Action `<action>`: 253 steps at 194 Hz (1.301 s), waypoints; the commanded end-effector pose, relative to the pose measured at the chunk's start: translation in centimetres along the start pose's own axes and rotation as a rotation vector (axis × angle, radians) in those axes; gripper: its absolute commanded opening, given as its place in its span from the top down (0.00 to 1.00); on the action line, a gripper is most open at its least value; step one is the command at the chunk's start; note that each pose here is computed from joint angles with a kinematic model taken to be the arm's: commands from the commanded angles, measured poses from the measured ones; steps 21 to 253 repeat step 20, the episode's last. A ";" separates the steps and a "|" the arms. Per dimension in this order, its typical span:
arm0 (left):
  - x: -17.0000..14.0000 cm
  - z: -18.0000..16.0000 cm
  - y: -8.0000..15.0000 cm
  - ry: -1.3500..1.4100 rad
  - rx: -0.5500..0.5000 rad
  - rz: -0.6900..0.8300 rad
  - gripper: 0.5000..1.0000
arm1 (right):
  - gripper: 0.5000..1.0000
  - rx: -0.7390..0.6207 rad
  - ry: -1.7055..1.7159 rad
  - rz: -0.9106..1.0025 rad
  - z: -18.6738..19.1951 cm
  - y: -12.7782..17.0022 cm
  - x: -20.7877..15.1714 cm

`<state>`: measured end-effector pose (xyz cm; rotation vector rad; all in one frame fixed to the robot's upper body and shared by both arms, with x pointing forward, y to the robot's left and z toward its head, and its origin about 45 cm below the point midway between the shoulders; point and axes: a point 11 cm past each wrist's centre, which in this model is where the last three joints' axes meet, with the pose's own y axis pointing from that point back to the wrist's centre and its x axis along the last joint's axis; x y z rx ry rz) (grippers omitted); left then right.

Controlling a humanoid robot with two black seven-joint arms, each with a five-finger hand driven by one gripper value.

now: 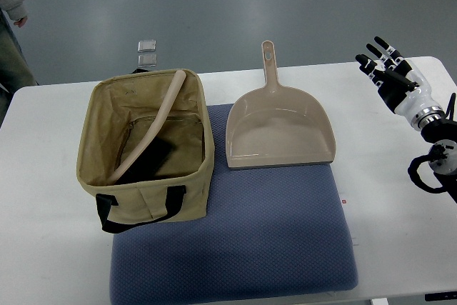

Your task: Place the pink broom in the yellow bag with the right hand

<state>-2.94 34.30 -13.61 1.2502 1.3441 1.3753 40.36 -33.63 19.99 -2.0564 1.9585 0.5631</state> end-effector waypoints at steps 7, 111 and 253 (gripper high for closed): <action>0.0 0.0 0.0 0.000 0.000 0.000 0.00 | 0.15 0.000 -0.013 -0.002 0.3 0.0 -0.3; 0.0 0.0 0.0 0.000 0.000 0.000 0.00 | 0.15 -0.009 -0.022 -0.001 0.9 0.1 -0.3; 0.0 0.0 0.0 0.000 0.000 0.000 0.00 | 0.15 -0.009 -0.022 -0.001 0.9 0.1 -0.3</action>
